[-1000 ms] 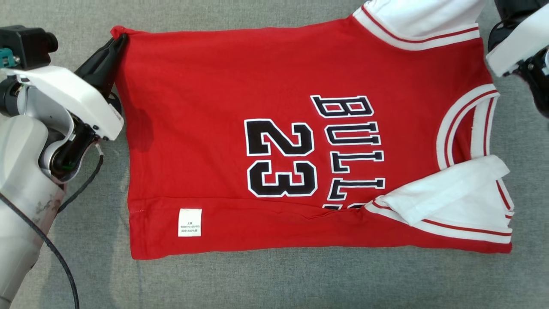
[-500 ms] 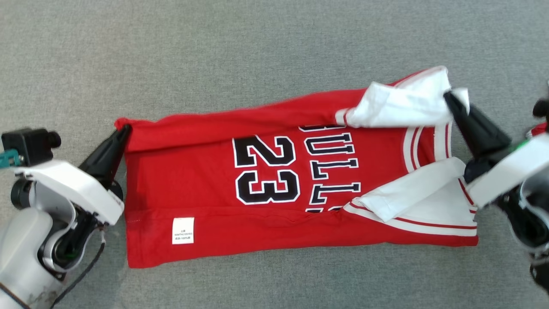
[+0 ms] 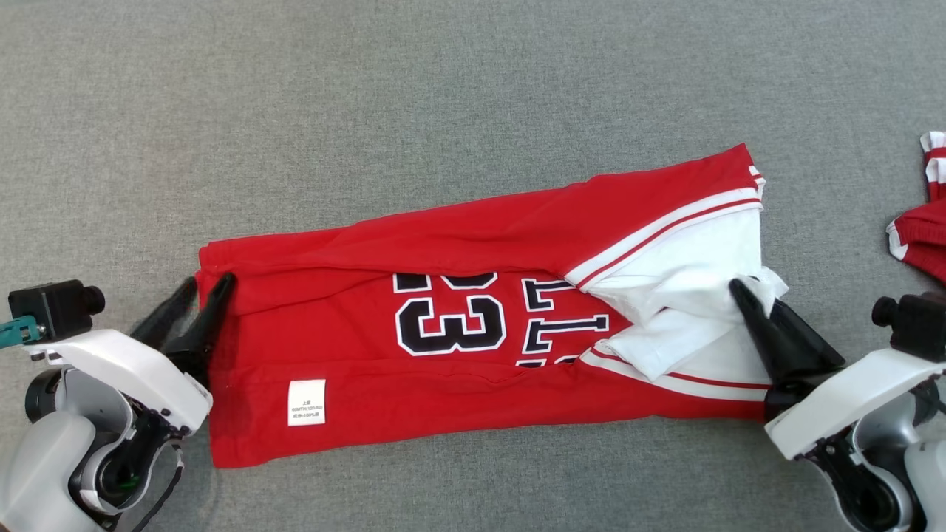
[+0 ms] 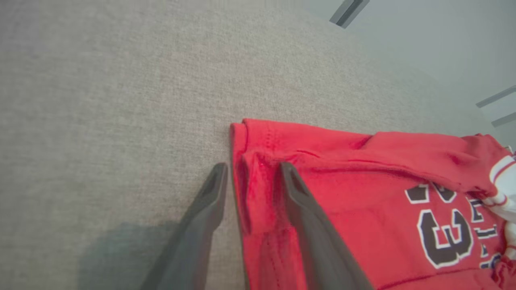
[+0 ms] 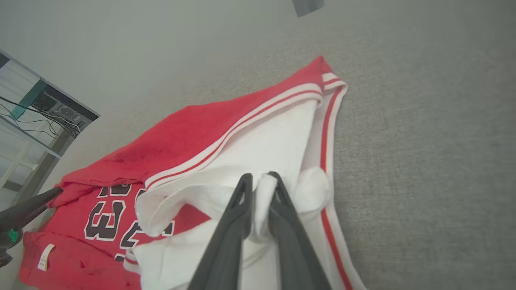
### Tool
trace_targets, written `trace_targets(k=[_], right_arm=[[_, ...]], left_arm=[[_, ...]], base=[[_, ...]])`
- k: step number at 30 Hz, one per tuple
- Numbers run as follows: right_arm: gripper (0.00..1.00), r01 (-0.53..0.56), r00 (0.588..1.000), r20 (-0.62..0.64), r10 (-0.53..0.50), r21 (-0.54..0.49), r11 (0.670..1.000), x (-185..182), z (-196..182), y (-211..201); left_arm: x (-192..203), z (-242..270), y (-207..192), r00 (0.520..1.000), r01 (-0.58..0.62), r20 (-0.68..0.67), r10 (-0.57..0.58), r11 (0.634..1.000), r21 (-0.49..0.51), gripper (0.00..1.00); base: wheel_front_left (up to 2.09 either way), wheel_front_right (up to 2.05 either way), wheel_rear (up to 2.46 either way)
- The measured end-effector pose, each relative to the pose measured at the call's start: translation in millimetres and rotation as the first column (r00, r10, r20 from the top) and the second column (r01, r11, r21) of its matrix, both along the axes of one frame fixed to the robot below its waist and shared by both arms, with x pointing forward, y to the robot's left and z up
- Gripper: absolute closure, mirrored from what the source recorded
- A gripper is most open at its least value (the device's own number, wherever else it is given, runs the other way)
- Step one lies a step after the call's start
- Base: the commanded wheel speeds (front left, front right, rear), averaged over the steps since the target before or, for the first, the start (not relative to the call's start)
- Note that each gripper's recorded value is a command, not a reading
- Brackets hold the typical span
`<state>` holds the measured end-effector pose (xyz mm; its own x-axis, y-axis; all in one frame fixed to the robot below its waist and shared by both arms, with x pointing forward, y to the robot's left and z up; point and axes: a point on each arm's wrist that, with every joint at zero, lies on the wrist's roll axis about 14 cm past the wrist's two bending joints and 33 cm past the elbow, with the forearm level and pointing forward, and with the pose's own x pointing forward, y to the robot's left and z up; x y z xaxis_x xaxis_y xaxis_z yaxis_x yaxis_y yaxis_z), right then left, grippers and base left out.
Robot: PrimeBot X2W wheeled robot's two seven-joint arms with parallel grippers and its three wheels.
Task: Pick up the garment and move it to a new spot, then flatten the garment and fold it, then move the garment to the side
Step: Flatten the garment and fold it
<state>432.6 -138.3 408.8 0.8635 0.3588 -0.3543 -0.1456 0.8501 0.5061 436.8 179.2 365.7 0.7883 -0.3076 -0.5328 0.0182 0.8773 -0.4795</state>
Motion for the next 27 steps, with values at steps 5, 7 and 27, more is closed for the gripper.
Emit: trace_targets(k=[5,7,27], right_arm=[[0.00,0.096,0.992,0.084,-0.099,0.033,0.995,4.2,16.8,-9.5],[0.00,0.152,0.974,0.166,-0.155,0.028,0.988,10.3,32.8,-20.6],[0.00,0.301,0.839,0.521,-0.155,-0.208,0.931,15.8,105.9,-43.8]], left_arm=[[12.9,20.7,13.6,0.982,-0.120,0.150,0.117,0.993,0.006,0.00],[22.8,38.0,22.4,0.959,-0.171,0.231,0.162,0.985,0.017,0.00],[9.4,164.4,30.4,0.706,-0.374,0.693,0.146,0.908,0.190,0.00]], base=[[0.00,0.00,0.00],[0.00,0.00,0.00],[0.00,0.00,0.00]])
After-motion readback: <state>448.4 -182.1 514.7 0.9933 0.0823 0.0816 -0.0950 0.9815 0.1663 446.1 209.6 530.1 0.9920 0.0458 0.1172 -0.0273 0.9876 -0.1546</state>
